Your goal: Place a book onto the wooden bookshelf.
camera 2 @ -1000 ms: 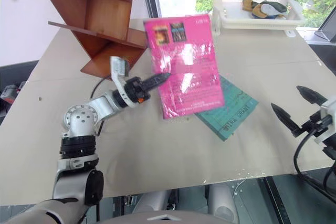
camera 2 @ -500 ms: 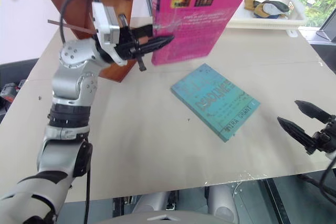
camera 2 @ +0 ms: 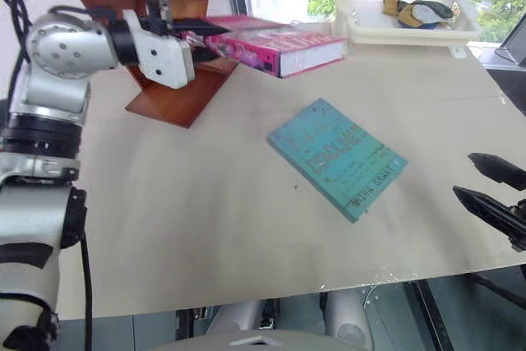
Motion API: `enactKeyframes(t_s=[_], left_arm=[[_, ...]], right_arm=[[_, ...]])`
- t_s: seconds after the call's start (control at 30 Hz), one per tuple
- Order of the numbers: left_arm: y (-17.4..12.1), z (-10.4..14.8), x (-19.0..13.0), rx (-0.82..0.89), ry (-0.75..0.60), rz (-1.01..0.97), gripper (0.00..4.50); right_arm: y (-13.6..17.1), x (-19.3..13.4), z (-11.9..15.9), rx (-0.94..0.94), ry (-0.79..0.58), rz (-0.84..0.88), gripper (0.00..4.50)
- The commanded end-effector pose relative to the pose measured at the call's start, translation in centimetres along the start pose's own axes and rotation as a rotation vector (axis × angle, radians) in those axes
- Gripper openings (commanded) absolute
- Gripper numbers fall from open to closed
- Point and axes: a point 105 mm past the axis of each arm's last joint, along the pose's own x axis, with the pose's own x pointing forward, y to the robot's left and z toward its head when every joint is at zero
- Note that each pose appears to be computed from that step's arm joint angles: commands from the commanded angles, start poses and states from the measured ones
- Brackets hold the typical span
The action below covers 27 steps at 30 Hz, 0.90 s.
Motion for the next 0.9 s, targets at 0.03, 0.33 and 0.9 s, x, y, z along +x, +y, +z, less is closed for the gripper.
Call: enactKeyframes(t_s=[0.03, 0.33, 0.9], left_arm=[[2.3, 0.1, -1.8, 0.092, 0.026, 0.046, 0.62], [0.4, -2.3, -6.1, 0.016, 0.159, -0.025, 0.62], [-4.6, -9.6, -11.3, -0.197, 0.461, -0.141, 0.62]], right_arm=[[-0.3, 0.0, 0.6, -0.030, 0.009, 0.010, 4.50], [-1.1, 0.4, 1.0, -0.050, 0.012, 0.038, 4.50], [0.5, 2.6, 3.1, -0.060, -0.025, 0.195, 4.50]])
